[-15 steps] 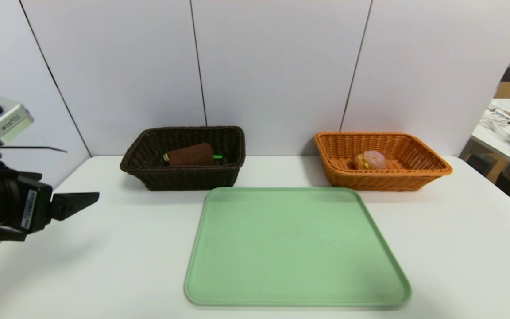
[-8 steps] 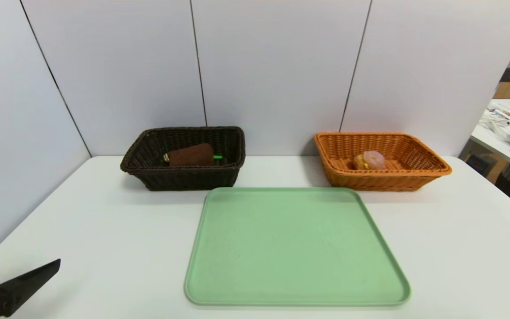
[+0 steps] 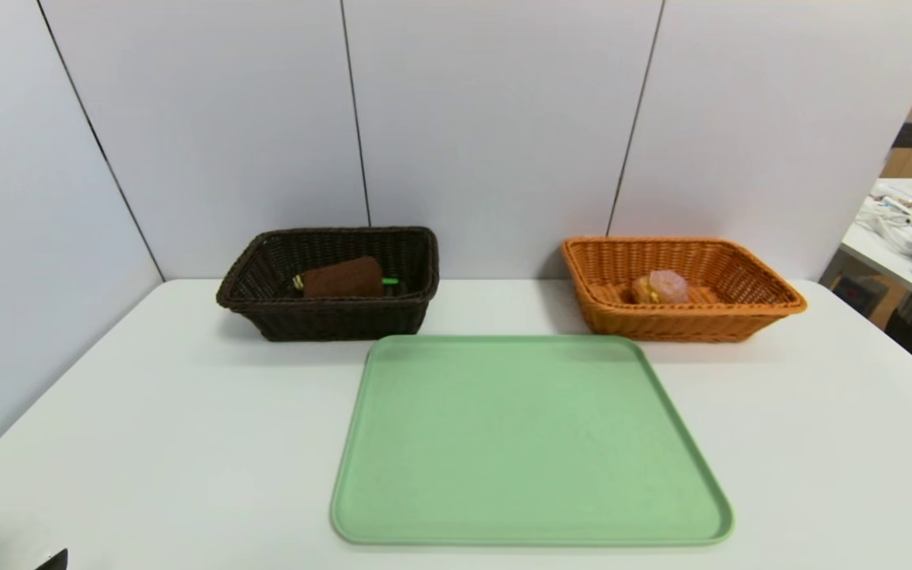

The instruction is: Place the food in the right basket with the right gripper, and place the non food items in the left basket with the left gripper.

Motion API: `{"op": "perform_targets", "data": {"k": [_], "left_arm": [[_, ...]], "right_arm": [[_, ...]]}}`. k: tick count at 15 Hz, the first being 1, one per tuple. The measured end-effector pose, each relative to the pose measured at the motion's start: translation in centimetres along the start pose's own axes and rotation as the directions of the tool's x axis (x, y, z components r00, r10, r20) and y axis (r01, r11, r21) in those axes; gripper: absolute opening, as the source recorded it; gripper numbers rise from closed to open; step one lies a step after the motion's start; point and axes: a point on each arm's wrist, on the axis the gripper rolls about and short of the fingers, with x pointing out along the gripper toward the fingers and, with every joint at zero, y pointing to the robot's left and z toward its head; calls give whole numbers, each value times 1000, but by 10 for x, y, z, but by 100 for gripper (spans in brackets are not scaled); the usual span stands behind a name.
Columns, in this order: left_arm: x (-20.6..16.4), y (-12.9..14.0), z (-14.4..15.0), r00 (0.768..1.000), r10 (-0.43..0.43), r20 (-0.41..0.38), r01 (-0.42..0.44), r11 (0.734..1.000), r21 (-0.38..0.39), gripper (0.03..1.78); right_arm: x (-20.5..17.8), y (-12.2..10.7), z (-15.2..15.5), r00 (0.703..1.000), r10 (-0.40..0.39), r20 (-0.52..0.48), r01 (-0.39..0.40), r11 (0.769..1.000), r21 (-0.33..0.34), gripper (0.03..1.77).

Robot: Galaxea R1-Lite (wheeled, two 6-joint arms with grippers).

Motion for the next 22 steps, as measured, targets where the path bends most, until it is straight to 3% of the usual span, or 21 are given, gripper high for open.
{"op": "perform_targets", "data": {"k": [4,11,15,18,20,22], "left_arm": [[-3,-4,-26,1000,21,-7,-21,1000,-14,169],[-5,-12,-63,1000,18,17,-17,999,-28,169],[-7,-17,-78,994,-41,103,44,999,-21,169],[-9,-18,-81,990,-38,138,41,999,-18,169],[-10,-19,-82,987,-43,158,46,999,-14,169],[-11,-19,-83,983,-42,178,45,999,-13,169]], "right_arm": [[-10,10,-22,998,66,-13,-65,998,20,170],[-8,13,-47,1000,21,2,-21,1000,-2,170],[3,9,-45,995,-27,93,29,999,-26,170],[17,5,-46,985,-34,169,42,998,-46,170],[26,1,-47,972,-78,220,91,995,-49,170],[35,-4,-52,948,-188,255,202,979,-29,170]]}}
